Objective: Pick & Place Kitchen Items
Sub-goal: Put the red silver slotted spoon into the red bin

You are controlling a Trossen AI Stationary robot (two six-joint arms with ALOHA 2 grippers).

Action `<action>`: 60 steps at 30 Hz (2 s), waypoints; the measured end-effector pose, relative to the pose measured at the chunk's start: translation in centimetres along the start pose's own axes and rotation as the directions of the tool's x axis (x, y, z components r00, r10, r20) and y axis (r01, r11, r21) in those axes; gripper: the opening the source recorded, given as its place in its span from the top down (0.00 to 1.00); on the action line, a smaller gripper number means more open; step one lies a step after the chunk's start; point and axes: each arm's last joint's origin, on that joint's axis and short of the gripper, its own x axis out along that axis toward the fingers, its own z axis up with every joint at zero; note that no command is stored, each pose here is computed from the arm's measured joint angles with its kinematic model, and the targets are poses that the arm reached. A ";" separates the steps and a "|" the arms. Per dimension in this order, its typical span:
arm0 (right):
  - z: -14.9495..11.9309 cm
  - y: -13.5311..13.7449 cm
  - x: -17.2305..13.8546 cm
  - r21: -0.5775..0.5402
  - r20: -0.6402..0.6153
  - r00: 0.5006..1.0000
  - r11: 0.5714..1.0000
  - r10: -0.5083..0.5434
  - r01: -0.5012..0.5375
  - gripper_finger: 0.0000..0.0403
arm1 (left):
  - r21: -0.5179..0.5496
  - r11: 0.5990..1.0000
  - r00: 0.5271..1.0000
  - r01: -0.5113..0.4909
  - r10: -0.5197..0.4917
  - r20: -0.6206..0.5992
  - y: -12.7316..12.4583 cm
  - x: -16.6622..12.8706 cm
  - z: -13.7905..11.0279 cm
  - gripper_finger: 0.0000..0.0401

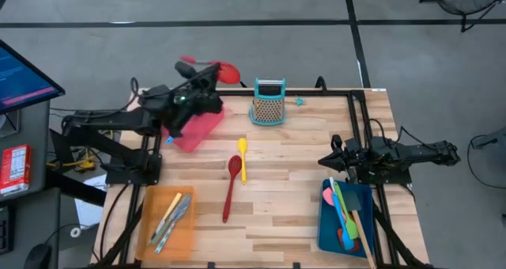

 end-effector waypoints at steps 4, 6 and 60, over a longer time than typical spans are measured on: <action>0.0 0.0 0.0 0.000 0.000 1.000 1.000 0.000 0.000 0.98 | 0.235 0.967 0.994 -0.097 0.084 0.064 0.0 1.1 1.0 1.00; 0.0 0.0 0.0 0.000 0.000 1.000 1.000 0.000 0.000 0.98 | 0.337 0.924 0.981 -0.180 0.143 0.132 0.3 1.3 1.3 1.00; 0.0 0.0 0.0 0.000 -0.003 1.000 1.000 -0.001 0.001 0.98 | -0.802 0.526 0.959 -0.284 0.132 -0.252 6.3 -3.3 -4.0 0.99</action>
